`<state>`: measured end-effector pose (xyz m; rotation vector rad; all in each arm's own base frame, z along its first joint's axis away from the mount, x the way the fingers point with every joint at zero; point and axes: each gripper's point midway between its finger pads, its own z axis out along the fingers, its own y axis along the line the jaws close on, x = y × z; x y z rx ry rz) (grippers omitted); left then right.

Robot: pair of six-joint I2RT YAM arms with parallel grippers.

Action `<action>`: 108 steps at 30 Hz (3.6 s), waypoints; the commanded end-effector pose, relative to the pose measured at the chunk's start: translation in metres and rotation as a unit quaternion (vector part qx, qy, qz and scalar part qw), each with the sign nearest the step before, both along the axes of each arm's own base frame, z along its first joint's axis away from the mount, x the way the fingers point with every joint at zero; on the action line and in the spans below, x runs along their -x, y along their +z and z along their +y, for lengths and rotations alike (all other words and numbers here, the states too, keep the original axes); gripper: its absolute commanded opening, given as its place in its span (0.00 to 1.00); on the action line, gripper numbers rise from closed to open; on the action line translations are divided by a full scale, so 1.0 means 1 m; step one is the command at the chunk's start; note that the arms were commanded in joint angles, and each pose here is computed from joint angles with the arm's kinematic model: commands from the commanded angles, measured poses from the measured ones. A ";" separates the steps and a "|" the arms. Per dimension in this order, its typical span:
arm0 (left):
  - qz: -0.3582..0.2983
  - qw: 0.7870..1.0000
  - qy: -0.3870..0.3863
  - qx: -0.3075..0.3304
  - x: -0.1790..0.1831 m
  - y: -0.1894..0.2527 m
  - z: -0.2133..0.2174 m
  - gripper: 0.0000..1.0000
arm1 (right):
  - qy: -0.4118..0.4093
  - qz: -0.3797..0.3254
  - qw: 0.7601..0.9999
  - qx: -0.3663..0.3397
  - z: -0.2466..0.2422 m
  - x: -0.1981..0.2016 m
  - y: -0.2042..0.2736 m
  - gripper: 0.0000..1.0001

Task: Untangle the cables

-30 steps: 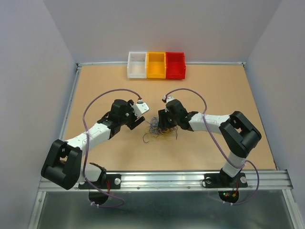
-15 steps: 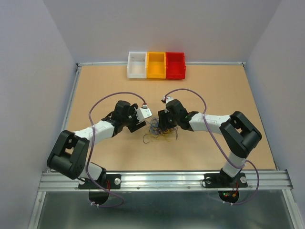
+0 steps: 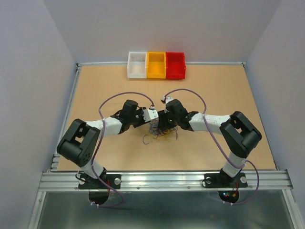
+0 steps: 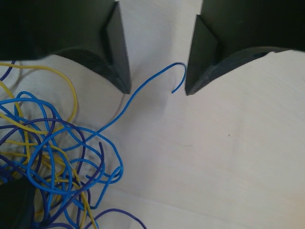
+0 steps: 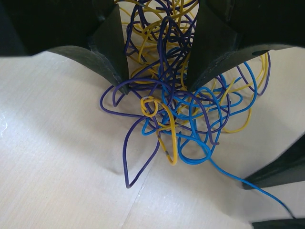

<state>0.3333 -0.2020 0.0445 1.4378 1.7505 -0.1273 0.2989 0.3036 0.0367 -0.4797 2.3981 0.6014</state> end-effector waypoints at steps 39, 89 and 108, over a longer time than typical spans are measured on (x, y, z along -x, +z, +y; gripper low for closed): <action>-0.222 0.828 0.351 0.377 -0.036 0.405 0.146 0.00 | -0.535 -0.158 0.818 -0.139 -0.248 -0.041 0.101 0.08; -0.130 0.884 -0.010 0.448 0.062 0.543 0.018 0.00 | 0.167 -0.281 0.914 -0.240 0.060 -0.018 0.210 0.58; -0.089 0.881 0.118 0.449 -0.059 0.335 0.014 0.00 | 0.039 -0.424 0.832 -0.356 -0.018 0.024 0.481 0.01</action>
